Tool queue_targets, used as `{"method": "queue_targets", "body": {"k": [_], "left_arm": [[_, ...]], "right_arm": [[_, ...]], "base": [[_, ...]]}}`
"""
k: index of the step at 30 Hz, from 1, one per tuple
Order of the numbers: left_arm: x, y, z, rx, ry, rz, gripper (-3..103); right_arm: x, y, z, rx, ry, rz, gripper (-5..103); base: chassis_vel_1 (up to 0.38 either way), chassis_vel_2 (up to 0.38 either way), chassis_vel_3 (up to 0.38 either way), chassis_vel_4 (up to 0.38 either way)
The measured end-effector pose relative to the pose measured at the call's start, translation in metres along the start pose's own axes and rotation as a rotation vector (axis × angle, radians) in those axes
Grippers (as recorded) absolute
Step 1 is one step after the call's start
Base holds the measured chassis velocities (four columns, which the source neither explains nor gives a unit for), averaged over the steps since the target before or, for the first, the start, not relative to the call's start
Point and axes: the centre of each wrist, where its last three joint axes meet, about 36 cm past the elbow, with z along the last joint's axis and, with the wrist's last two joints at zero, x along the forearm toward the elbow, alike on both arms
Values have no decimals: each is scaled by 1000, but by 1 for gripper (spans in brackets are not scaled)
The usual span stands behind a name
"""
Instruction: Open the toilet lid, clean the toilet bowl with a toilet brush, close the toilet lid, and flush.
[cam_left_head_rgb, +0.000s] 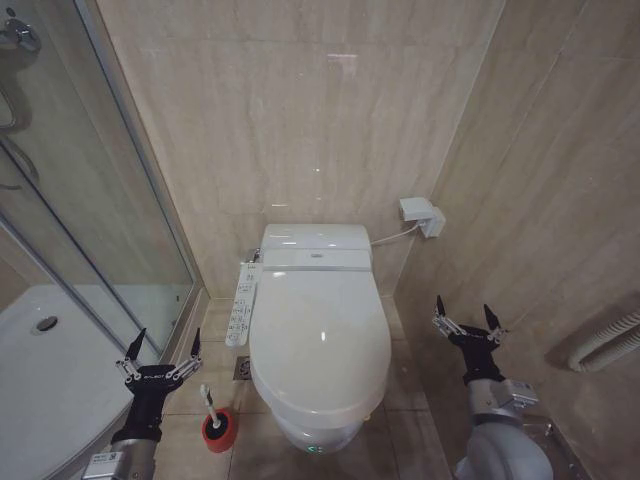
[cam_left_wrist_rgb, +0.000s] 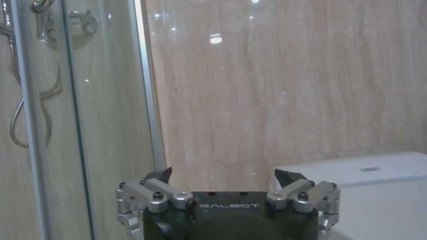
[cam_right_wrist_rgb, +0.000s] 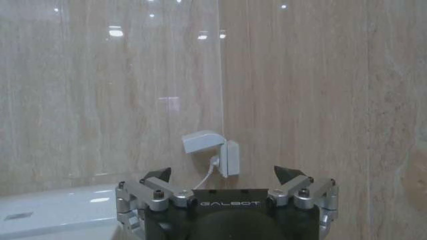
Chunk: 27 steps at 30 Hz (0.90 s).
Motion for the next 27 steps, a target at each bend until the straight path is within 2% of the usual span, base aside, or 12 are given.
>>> {"method": "queue_targets", "body": {"k": [27], "left_arm": [[-1,0,0,1,0,-1,100]], "right_arm": [[0,0,0,0,1,1,100]], "base": [[0,0,0,0]]}}
